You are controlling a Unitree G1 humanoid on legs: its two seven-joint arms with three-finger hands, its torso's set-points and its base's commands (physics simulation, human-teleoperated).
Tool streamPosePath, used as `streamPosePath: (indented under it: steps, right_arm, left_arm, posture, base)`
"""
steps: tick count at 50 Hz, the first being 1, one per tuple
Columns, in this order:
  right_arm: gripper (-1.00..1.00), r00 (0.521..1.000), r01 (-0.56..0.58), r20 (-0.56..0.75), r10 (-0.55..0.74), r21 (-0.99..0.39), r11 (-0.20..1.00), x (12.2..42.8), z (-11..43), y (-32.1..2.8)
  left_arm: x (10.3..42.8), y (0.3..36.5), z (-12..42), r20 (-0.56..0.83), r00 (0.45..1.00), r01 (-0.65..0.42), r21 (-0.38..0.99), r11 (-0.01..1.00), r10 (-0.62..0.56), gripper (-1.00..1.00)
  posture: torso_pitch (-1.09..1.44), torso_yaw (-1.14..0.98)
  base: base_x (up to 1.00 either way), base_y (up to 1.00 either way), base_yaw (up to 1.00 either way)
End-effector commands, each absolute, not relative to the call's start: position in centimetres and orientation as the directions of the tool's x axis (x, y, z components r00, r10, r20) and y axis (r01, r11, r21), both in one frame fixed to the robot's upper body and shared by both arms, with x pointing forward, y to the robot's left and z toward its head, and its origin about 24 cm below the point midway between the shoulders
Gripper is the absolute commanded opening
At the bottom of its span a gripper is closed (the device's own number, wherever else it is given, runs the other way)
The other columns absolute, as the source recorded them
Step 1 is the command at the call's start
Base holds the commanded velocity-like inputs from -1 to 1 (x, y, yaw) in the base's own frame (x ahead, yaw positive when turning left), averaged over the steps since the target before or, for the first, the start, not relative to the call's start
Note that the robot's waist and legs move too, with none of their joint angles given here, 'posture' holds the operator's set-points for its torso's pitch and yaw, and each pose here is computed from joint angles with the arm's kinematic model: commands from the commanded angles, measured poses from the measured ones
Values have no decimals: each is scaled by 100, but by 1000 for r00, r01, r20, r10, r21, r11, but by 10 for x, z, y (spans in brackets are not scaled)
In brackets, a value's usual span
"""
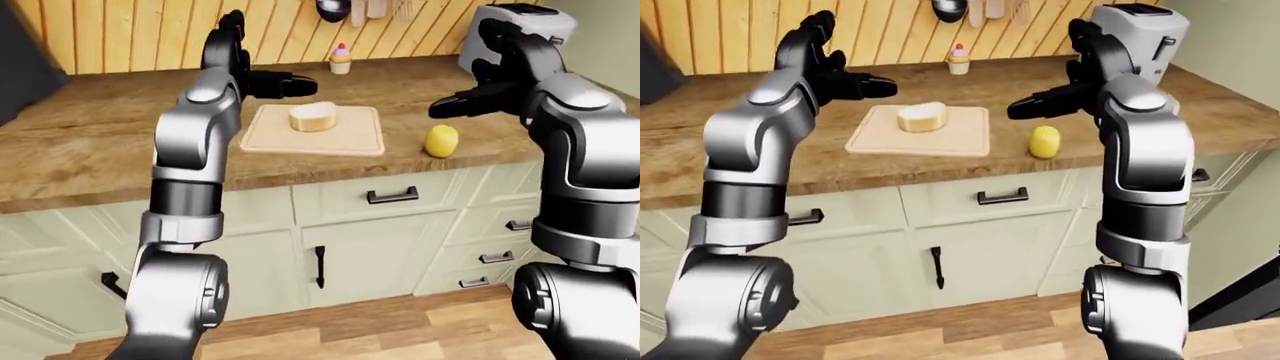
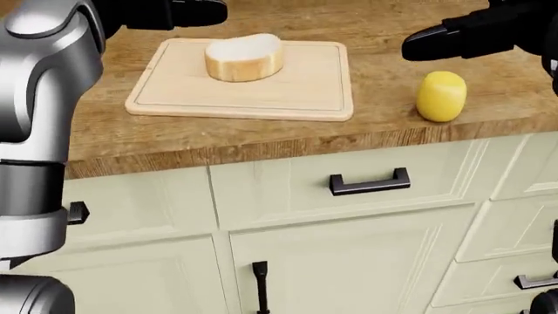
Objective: Pick up the wedge of cheese and place it on the slice of bread to prepare a simple cheese on bread dish.
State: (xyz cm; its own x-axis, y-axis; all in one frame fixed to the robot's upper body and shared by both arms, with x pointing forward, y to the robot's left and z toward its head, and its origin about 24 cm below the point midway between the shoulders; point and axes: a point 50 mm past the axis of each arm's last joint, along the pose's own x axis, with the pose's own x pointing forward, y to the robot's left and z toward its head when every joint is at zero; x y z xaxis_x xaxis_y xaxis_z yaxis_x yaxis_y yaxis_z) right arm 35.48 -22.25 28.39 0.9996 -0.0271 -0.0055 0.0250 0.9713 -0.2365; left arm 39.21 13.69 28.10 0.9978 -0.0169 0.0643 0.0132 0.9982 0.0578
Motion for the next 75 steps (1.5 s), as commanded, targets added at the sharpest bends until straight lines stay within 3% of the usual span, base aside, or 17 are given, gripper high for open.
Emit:
streamPosePath:
  steps: [1,46,56,62,65,75]
  right_arm:
    - [100,997,28,81,-8,-251,968,351,303,-218]
    - [100,995,11,98,15,-260,966,345,317,-219]
    - [100,995,15,94,15,-317,948,345,321,-220]
    - [100,990,19,132,50,-475,880,341,323,-225]
    - [100,995,-21,75,63,-467,884,333,328,-232]
    - [100,999,13,42,11,-525,851,295,333,-252]
  left_arm:
    - [387,139,303,154,988,-1,54,999,-8,100]
    - [383,140,312,168,986,-1,60,998,-9,100]
    - [384,144,313,170,985,-6,59,998,-4,100]
    - [385,150,313,173,985,-20,62,998,9,100]
    - [386,153,313,173,985,-27,63,998,15,100]
    - [388,156,311,170,985,-33,66,997,21,100]
  posture:
    - [0,0]
    - [0,0]
    - [0,0]
    - [0,0]
    - [0,0]
    - [0,0]
  base:
    - [25,0,0]
    - [22,0,0]
    - [0,0,0]
    - [0,0,0]
    - [0,0,0]
    - [0,0,0]
